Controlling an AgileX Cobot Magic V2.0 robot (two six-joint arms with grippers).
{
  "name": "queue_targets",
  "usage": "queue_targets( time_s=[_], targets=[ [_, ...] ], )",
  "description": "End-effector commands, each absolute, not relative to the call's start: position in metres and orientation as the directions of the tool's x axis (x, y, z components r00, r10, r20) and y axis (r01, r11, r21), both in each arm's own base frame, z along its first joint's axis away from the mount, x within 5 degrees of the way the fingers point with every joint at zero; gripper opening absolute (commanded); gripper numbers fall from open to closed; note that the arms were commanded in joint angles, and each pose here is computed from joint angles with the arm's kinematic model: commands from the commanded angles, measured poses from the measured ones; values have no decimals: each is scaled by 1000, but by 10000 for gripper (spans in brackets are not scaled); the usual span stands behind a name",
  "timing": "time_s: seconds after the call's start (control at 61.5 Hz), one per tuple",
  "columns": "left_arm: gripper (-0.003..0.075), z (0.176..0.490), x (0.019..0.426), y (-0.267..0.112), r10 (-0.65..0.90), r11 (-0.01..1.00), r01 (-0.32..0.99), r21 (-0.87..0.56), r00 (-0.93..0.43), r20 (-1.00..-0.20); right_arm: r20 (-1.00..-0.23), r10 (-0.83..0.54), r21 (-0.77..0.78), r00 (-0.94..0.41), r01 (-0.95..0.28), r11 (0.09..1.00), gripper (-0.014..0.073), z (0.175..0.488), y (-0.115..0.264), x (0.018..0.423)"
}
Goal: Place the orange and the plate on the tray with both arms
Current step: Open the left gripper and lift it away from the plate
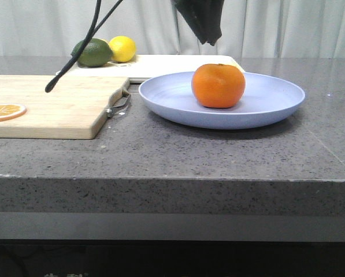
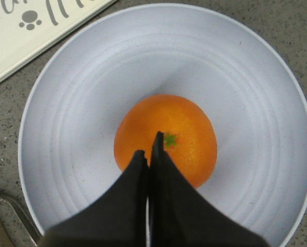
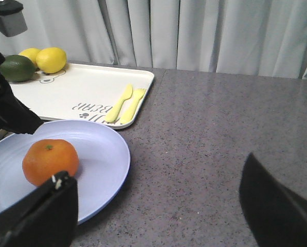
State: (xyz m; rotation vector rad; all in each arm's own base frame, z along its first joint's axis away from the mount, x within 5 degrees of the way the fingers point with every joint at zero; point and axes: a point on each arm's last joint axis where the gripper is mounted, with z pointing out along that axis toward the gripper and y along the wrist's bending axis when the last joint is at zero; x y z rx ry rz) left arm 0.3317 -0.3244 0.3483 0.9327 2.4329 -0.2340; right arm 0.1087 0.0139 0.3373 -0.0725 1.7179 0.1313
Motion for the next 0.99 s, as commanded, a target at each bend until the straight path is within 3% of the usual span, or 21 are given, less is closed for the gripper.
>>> queue_targets(
  time_s=[0.0,0.163,0.342,0.553,0.748,0.976],
  targets=[
    [-17,387,315,-314,544,744,668,8,-599,-588,-998,40,45,-45,-115,992,643,355,13,110],
    [-17,400,307,-309,527,737,675,-20,-594,-607,-998,39,45,-47,-115,992,643,355,13,110],
    [-17,409,304,-274,505,775,632,-13,-631,-589,-998,39,45,-50,-115,992,643,355,13,110],
    [-17,412,305,-197,403,870,492,-16,-730,-552,-996,36,45,-76,-116,992,643,352,13,110],
    [-17,404,297,-119,250,947,321,-18,-769,-588,-996,36,45,-77,-116,992,643,352,13,110],
    [-17,386,257,-48,78,991,132,-31,-743,-664,-996,36,45,-76,-116,992,643,352,13,110]
  ],
)
